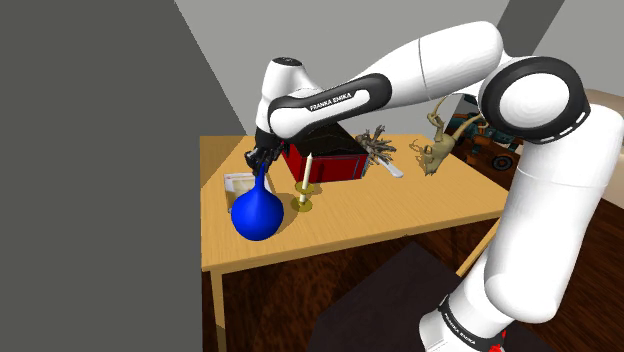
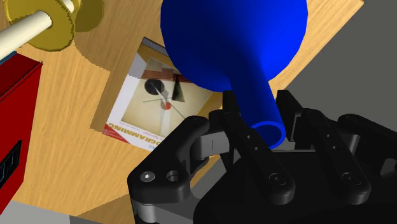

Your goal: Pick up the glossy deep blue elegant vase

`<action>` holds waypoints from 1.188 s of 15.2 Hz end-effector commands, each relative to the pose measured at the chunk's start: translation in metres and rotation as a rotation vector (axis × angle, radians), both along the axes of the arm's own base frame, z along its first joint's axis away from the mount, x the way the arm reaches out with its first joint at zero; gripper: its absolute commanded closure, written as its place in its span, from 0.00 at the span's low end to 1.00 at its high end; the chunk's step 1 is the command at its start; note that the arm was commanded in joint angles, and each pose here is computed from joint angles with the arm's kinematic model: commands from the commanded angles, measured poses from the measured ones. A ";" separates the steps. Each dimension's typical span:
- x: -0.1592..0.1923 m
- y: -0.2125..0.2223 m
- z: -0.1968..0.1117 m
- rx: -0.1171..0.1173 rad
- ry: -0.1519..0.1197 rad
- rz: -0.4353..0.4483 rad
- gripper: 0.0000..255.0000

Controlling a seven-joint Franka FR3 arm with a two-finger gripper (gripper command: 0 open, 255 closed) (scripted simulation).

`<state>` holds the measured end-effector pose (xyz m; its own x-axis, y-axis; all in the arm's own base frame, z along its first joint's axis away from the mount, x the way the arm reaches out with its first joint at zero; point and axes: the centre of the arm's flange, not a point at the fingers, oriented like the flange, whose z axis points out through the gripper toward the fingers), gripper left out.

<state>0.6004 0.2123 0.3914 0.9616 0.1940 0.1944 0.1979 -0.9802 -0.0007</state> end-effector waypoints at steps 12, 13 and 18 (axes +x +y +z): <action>0.000 0.000 0.021 0.000 0.000 0.000 1.00; 0.000 0.000 0.026 0.000 0.000 0.000 1.00; 0.000 0.000 0.053 0.000 0.000 0.000 1.00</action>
<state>0.6010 0.2125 0.4381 0.9619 0.1942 0.1927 0.1980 -0.9802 -0.0005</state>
